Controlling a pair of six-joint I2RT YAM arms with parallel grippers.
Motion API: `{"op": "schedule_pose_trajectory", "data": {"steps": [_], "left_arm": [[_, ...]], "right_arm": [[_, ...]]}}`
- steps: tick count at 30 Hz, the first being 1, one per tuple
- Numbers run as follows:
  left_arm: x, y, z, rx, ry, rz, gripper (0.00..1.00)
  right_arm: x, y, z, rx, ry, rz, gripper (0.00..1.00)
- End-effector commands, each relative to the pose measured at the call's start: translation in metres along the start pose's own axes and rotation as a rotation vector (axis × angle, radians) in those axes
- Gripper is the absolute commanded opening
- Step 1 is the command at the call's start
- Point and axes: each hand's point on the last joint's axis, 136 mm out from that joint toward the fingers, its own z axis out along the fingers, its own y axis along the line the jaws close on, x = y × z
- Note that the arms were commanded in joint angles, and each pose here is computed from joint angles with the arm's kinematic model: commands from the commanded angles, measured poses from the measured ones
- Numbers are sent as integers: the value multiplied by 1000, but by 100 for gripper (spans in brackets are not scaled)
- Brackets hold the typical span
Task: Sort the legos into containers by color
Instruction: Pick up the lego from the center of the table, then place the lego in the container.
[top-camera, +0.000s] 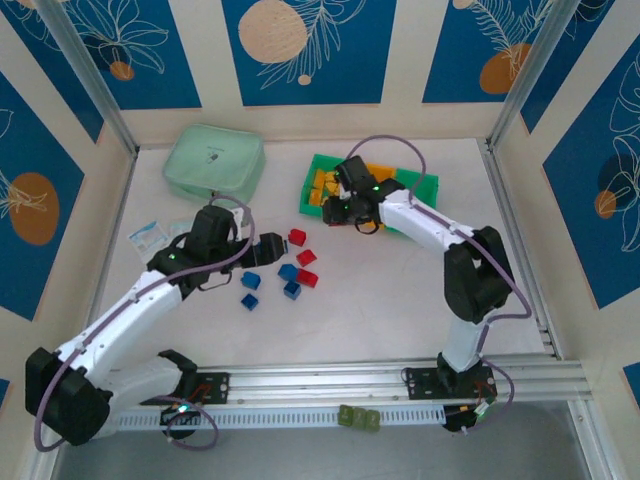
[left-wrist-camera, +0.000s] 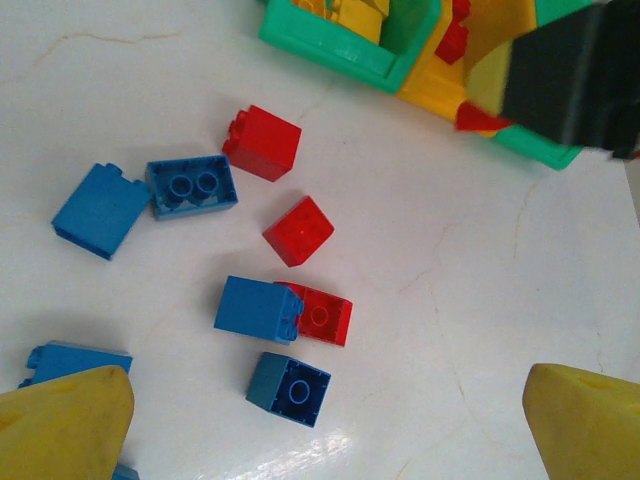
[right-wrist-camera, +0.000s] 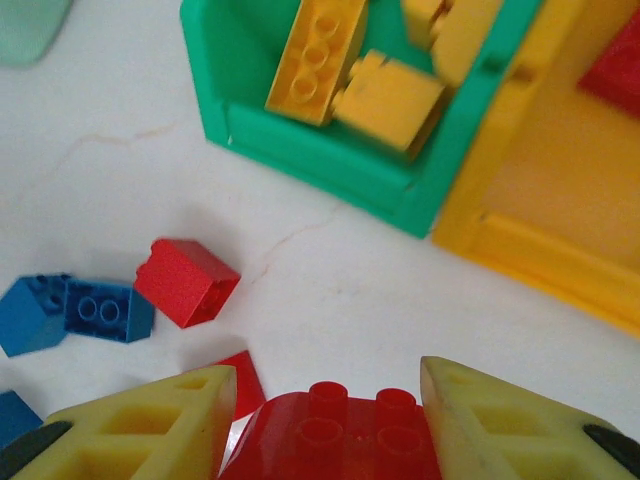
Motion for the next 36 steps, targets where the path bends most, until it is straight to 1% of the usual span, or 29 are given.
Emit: {"op": "schedule_pose_trajectory", "data": {"steps": [1,5,8,11,13,16,18,21,27,30,36], "left_arm": [[-13,-18,4,79,1,29,99],[-20,-25,16,100,13,26,99],[-28,-29,22,107,3,27,99],[-36,-31,29,107,-13,21,99],[-39,-31,33,104,-13,18,99],[-42,-30,38,89,-13,14,99],[-44,-29,40,84,-15,12,99],[-46,-28,41,74,-18,18,99],[-47,-32,38,84,-18,25,99],[-46,-28,30,59,-24,35,99],[-37,-14,15,5,-38,41,99]], "right_arm": [[-18,-23,-16,41,-18,4,43],[-48,-57,-14,97,-48,47,43],[-66,-81,-9,121,-79,87,43],[-80,-100,2,145,-83,115,44],[-86,-107,9,159,-68,121,47],[-97,-114,20,176,-77,114,49],[-101,-118,26,181,-63,119,56],[-107,-116,25,171,-58,114,65],[-107,-101,10,143,-74,102,72],[-93,-83,1,92,-61,93,74],[-53,-45,-11,5,-28,78,78]]}}
